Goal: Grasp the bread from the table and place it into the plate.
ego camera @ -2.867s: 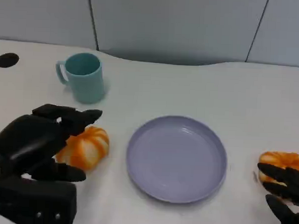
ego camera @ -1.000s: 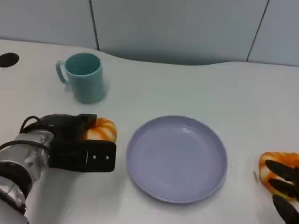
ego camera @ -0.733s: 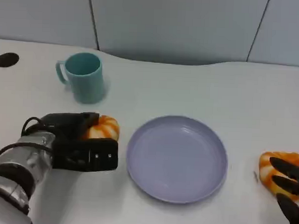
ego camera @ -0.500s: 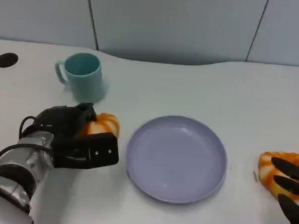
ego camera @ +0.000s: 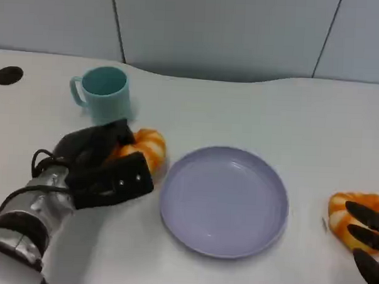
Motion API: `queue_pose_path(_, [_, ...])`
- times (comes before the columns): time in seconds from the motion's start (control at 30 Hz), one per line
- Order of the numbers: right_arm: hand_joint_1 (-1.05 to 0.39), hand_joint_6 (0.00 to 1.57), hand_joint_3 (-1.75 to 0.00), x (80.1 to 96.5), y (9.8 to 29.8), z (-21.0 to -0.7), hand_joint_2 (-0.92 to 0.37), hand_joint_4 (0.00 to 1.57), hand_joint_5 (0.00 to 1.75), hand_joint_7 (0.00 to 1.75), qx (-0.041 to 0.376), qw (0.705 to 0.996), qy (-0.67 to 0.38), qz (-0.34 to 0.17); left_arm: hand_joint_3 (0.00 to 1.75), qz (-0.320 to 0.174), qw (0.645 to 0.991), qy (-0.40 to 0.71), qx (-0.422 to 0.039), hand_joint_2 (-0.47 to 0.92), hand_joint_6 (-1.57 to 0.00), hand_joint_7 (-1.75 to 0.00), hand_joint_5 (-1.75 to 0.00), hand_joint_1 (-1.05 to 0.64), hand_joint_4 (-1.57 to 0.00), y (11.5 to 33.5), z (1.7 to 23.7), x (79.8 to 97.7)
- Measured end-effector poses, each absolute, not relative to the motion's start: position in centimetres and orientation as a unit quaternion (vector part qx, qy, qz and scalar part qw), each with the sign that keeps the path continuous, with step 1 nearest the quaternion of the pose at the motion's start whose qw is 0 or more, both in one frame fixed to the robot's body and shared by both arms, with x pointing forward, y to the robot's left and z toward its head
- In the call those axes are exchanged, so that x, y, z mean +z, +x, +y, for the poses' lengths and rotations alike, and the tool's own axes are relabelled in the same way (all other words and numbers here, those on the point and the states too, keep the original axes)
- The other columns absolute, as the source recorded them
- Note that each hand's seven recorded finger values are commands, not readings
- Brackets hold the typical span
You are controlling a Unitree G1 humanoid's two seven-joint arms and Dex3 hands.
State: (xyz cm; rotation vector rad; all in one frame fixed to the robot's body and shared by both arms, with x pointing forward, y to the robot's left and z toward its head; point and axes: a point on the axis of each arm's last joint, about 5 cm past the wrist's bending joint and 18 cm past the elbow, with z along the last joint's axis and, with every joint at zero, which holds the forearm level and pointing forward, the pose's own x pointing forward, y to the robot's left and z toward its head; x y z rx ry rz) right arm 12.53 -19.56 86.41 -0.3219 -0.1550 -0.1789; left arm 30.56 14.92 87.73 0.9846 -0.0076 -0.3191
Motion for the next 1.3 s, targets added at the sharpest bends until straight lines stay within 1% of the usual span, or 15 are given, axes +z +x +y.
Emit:
queue_pose_path(0.1, [-0.39, 0.83, -0.37, 86.4, 12.5, -19.6, -0.92, 0.95, 0.02, 0.0, -0.089, 0.98, -0.16, -0.077, 0.08, -0.033, 0.885, 0.44, -0.149, 0.9, -0.6, -1.75, -1.75, -0.16, -0.85, 30.8, 15.3, 88.5])
queue_pose_path(0.2, [-0.39, 0.83, -0.37, 86.3, 12.6, -19.6, -0.92, 0.96, 0.03, 0.0, -0.089, 0.98, -0.16, -0.075, 0.08, -0.057, 0.905, 0.39, -0.16, 0.89, -0.62, -1.75, -1.75, -0.16, -0.81, 31.2, 16.4, 89.7])
queue_pose_path(0.3, [-0.4, 0.83, -0.37, 86.2, 12.7, -19.6, -0.92, 0.97, 0.03, 0.0, -0.089, 0.98, -0.16, -0.074, 0.08, -0.06, 0.922, 0.334, -0.187, 0.89, -0.63, -1.75, -1.75, -0.16, -0.8, 31.5, 18.2, 91.0])
queue_pose_path(0.37, [-0.4, 0.83, -0.36, 86.1, 12.8, -19.6, -0.92, 0.99, 0.04, 0.01, -0.088, 0.981, -0.159, -0.073, 0.07, -0.059, 0.928, 0.307, -0.2, 0.88, -0.63, -1.75, -1.75, -0.21, -0.8, 31.5, 19.1, 91.5])
queue_pose_path(0.47, [-0.4, 0.84, -0.36, 86.0, 13.0, -19.6, -0.92, 0.99, 0.04, 0.01, -0.084, 0.98, -0.165, -0.073, 0.07, -0.062, 0.934, 0.257, -0.239, 0.88, -0.62, -1.75, -1.75, -0.23, -0.8, 31.5, 20.5, 92.1])
queue_pose_path(0.57, [-0.4, 0.85, -0.36, 86.1, 13.1, -19.5, -0.92, 0.99, 0.04, 0.01, -0.083, 0.98, -0.165, -0.08, 0.07, -0.067, 0.934, 0.237, -0.259, 0.88, -0.61, -1.75, -1.75, -0.22, -0.8, 31.5, 21.1, 92.4])
queue_pose_path(0.63, [-0.39, 0.85, -0.36, 86.0, 13.1, -19.5, -0.92, 0.98, 0.03, 0.01, -0.083, 0.98, -0.165, -0.078, 0.07, -0.084, 0.925, 0.227, -0.292, 0.89, -0.6, -1.75, -1.75, -0.22, -0.8, 31.6, 21.1, 92.9])
queue_pose_path(0.73, [-0.39, 0.85, -0.35, 86.1, 13.2, -19.5, -0.92, 0.97, 0.03, 0.01, -0.081, 0.98, -0.164, -0.078, 0.07, -0.117, 0.906, 0.231, -0.334, 0.9, -0.56, -1.75, -1.75, -0.21, -0.77, 31.8, 20.8, 93.8])
queue_pose_path(0.8, [-0.4, 0.85, -0.35, 86.0, 13.3, -19.5, -0.92, 0.97, 0.03, 0.01, -0.08, 0.98, -0.164, -0.078, 0.07, -0.136, 0.895, 0.237, -0.353, 0.91, -0.57, -1.75, -1.75, -0.23, -0.78, 31.8, 20.2, 94.1])
queue_pose_path(0.87, [-0.41, 0.85, -0.36, 86.0, 13.3, -19.4, -0.92, 0.96, 0.03, 0.01, -0.078, 0.981, -0.163, -0.077, 0.07, -0.147, 0.883, 0.248, -0.371, 0.91, -0.58, -1.75, -1.75, -0.2, -0.79, 31.9, 19.3, 94.2])
queue_pose_path(0.9, [-0.41, 0.85, -0.36, 86.0, 13.3, -19.4, -0.92, 0.96, 0.02, 0.01, -0.077, 0.981, -0.163, -0.076, 0.06, -0.148, 0.878, 0.251, -0.379, 0.92, -0.58, -1.75, -1.75, -0.19, -0.8, 31.9, 18.9, 94.2])
queue_pose_path(0.97, [-0.41, 0.85, -0.36, 85.8, 13.3, -19.4, -0.92, 0.96, 0.02, 0.01, -0.076, 0.981, -0.163, -0.073, 0.06, -0.151, 0.87, 0.253, -0.396, 0.91, -0.59, -1.75, -1.75, -0.21, -0.81, 32.1, 17.8, 94.1])
queue_pose_path(1.07, [-0.41, 0.85, -0.36, 85.8, 13.3, -19.4, -0.92, 0.95, 0.02, 0.0, -0.074, 0.981, -0.167, -0.072, 0.06, -0.16, 0.849, 0.273, -0.424, 0.91, -0.61, -1.75, -1.75, -0.23, -0.81, 32.4, 16.1, 94.6])
queue_pose_path(1.17, [-0.4, 0.85, -0.36, 85.8, 13.3, -19.3, -0.92, 0.96, 0.02, 0.0, -0.073, 0.981, -0.167, -0.072, 0.06, -0.166, 0.834, 0.286, -0.442, 0.9, -0.63, -1.75, -1.75, -0.23, -0.82, 32.5, 14.8, 94.8])
queue_pose_path(1.3, [-0.4, 0.85, -0.36, 85.8, 13.2, -19.3, -0.92, 0.96, 0.02, 0.0, -0.073, 0.981, -0.167, -0.071, 0.05, -0.152, 0.806, 0.334, -0.464, 0.89, -0.62, -1.75, -1.75, -0.16, -0.82, 32.5, 12.9, 94.5])
